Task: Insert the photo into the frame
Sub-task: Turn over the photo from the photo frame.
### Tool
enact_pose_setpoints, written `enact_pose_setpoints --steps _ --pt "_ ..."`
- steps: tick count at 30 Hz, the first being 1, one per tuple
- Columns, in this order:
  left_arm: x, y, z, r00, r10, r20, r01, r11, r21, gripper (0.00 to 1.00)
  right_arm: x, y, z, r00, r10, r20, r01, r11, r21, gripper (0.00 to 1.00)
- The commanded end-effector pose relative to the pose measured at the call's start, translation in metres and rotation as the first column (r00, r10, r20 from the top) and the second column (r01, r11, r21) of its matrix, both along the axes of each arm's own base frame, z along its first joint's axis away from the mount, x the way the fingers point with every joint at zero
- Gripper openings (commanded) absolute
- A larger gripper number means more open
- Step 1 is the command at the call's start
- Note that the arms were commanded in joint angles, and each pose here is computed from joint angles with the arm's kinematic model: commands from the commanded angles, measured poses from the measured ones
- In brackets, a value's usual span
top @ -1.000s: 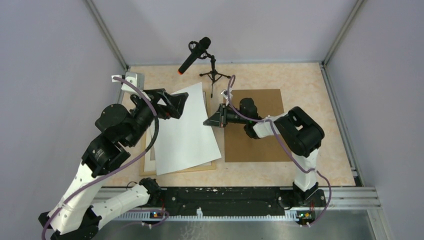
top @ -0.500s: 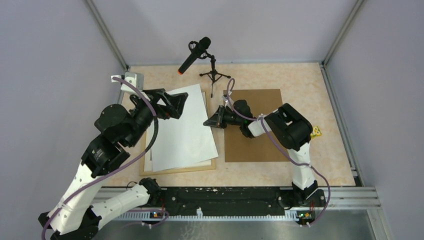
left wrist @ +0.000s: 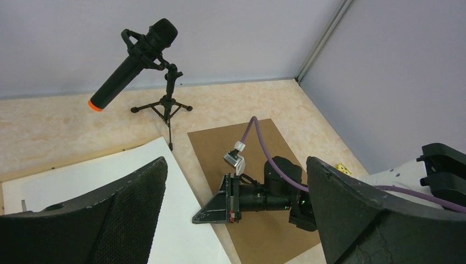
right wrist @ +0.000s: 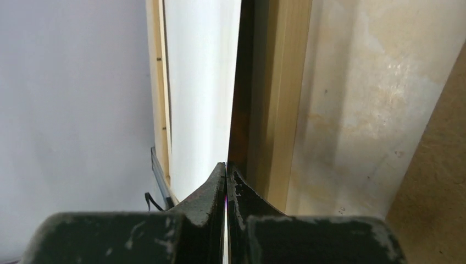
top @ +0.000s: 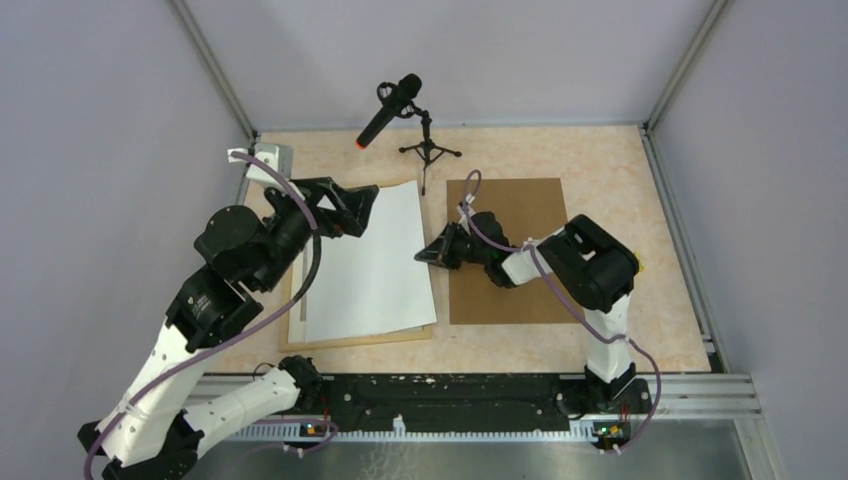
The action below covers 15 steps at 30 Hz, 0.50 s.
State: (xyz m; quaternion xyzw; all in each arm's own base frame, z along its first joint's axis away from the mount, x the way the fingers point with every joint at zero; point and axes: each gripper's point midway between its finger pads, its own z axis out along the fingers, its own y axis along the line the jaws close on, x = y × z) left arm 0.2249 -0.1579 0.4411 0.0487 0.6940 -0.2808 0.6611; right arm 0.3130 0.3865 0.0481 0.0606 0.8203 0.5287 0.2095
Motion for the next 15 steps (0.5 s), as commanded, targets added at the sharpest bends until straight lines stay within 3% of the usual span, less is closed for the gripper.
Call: enact_pose_setpoints --steps 1,9,15 --pt "0.000 -0.002 0.009 1.000 -0.007 0.021 0.007 1.000 -0.018 0.99 0.013 0.003 0.039 0.994 -0.059 0.087 0.056 0.998 0.035 0.00" --pt "0.001 -0.005 0.008 1.000 -0.019 0.014 0.020 1.000 -0.020 0.99 0.010 0.029 0.041 0.996 -0.038 0.084 0.035 0.998 0.046 0.00" --pt "0.000 -0.004 0.006 1.000 -0.015 0.010 0.015 1.000 -0.019 0.99 0.005 0.033 0.030 0.998 -0.063 0.001 0.063 0.995 0.079 0.00"
